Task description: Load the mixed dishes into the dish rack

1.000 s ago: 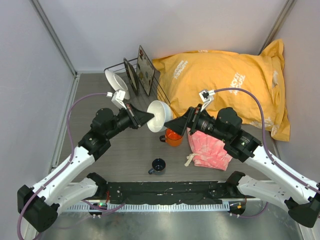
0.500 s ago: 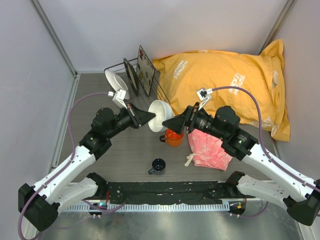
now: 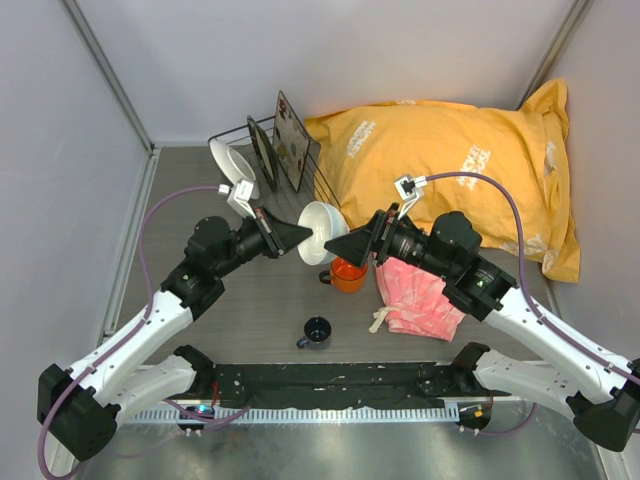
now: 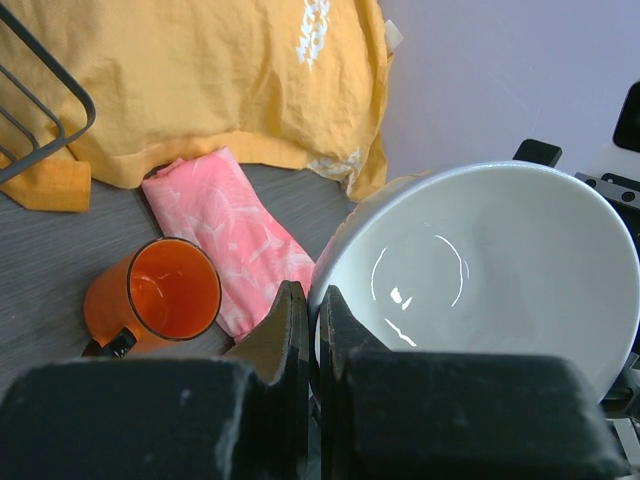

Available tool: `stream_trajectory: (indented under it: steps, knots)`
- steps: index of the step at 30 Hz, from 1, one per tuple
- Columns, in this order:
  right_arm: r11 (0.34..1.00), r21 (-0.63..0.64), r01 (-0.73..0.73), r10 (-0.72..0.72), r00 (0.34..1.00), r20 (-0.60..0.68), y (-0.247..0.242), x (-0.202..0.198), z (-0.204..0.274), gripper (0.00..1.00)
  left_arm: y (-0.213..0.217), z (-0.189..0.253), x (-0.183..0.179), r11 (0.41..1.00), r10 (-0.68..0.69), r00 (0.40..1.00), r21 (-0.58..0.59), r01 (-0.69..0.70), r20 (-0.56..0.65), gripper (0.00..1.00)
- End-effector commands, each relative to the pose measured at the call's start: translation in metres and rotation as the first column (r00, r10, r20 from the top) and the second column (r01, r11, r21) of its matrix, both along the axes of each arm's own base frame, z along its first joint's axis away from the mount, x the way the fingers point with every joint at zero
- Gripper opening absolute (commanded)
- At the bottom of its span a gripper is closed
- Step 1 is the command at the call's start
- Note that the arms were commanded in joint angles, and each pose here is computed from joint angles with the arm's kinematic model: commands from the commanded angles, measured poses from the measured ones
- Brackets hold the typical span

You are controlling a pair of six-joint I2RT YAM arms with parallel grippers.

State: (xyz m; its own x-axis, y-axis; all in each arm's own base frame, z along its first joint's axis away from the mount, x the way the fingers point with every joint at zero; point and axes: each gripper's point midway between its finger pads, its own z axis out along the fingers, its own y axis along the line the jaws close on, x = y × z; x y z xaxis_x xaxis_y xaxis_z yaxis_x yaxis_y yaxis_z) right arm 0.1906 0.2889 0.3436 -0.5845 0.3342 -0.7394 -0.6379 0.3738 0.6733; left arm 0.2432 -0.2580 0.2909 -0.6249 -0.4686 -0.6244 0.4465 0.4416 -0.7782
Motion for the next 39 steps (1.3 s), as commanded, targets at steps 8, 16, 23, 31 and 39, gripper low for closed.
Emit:
stream_trajectory:
  steps: [8,16,23,31,39]
  knots:
    - [0.998,0.064,-0.006,0.003,0.999,0.041,0.002,0.003,0.02,0.95,-0.003,0.03,0.0,0.996,-0.013,0.996,-0.082,0.02,0.088,0.0]
    - [0.998,0.065,0.024,-0.025,0.999,0.019,0.001,0.008,0.015,0.92,-0.003,0.026,0.002,0.998,-0.012,0.997,-0.066,0.017,0.079,0.0]
    - [0.997,0.064,0.038,-0.038,0.999,-0.002,0.0,0.01,0.009,0.89,-0.004,0.023,0.004,0.998,-0.008,0.997,-0.058,0.012,0.074,0.0]
    - [0.998,0.06,0.033,-0.032,0.999,-0.02,0.003,0.012,0.005,0.75,-0.005,0.018,0.007,0.999,-0.006,0.998,-0.049,0.009,0.066,0.0]
    - [0.998,0.059,0.039,-0.038,0.999,-0.017,0.002,0.013,0.005,0.58,-0.005,0.016,0.007,0.999,-0.006,0.998,-0.049,0.009,0.066,0.0]
